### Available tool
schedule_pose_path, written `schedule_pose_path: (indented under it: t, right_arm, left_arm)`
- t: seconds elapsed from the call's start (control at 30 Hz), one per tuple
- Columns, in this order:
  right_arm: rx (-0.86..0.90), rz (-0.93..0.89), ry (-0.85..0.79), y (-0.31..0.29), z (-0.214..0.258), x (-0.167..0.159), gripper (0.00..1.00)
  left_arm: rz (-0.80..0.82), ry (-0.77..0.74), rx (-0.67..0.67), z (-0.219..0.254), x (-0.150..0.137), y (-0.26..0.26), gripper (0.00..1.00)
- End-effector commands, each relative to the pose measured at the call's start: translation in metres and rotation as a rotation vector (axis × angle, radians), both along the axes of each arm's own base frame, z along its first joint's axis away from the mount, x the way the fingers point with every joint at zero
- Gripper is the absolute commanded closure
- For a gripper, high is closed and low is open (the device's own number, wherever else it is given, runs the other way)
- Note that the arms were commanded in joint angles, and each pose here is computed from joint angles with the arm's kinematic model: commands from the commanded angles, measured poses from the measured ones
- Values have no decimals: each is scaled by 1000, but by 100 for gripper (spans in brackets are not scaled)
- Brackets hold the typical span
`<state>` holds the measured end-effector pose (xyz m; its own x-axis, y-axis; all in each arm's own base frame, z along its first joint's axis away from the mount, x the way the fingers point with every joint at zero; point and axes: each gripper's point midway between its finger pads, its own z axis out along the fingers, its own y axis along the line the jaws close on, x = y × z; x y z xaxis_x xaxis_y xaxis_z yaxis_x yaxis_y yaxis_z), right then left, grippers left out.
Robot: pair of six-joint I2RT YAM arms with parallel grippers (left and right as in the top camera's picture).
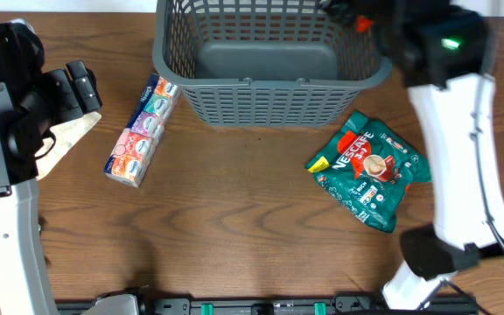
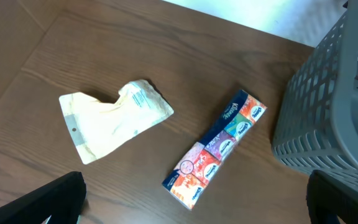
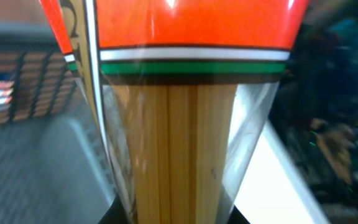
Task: Pack container
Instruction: 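Lift the spaghetti box and lower it into the basket, right gripper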
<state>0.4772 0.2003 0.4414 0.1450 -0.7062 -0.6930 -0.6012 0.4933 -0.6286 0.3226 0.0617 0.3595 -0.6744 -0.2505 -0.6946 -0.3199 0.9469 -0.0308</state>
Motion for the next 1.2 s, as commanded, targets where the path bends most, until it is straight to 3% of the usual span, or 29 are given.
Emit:
schedule_pose_path:
  t: [0.0, 0.3, 0.47, 0.5, 0.53, 0.57, 0.73, 0.9, 1.03, 1.17]
  right_arm:
    - [-111, 98, -3, 31, -35, 14, 99]
    - [-230, 138, 361, 51, -190, 37, 99]
    - [-274, 110, 437, 45, -226, 41, 97]
    - [-268, 94, 448, 44, -228, 42, 80]
    - [-253, 81, 459, 43, -228, 42, 19]
    - [-233, 64, 468, 43, -226, 42, 1]
    - [-156, 20, 427, 40, -187, 38, 1]
    - [140, -195, 319, 6, -85, 44, 1]
    - [362, -392, 216, -64, 5, 26, 1]
    - [561, -757, 173, -172, 44, -8, 1]
  left_arm:
    - [-9, 2, 9, 1, 0, 1, 1]
    - [-9, 2, 9, 1, 0, 1, 1]
    - [-9, 2, 9, 1, 0, 1, 1]
    - [-9, 2, 9, 1, -1, 1, 1]
    - [-9, 2, 9, 1, -1, 1, 1]
    - [-9, 2, 9, 1, -1, 1, 2]
    - [-9, 2, 9, 1, 0, 1, 1]
    - [-9, 2, 10, 1, -1, 1, 1]
    - [-27, 7, 26, 1, 0, 1, 1]
    - [-36, 9, 34, 1, -1, 1, 1]
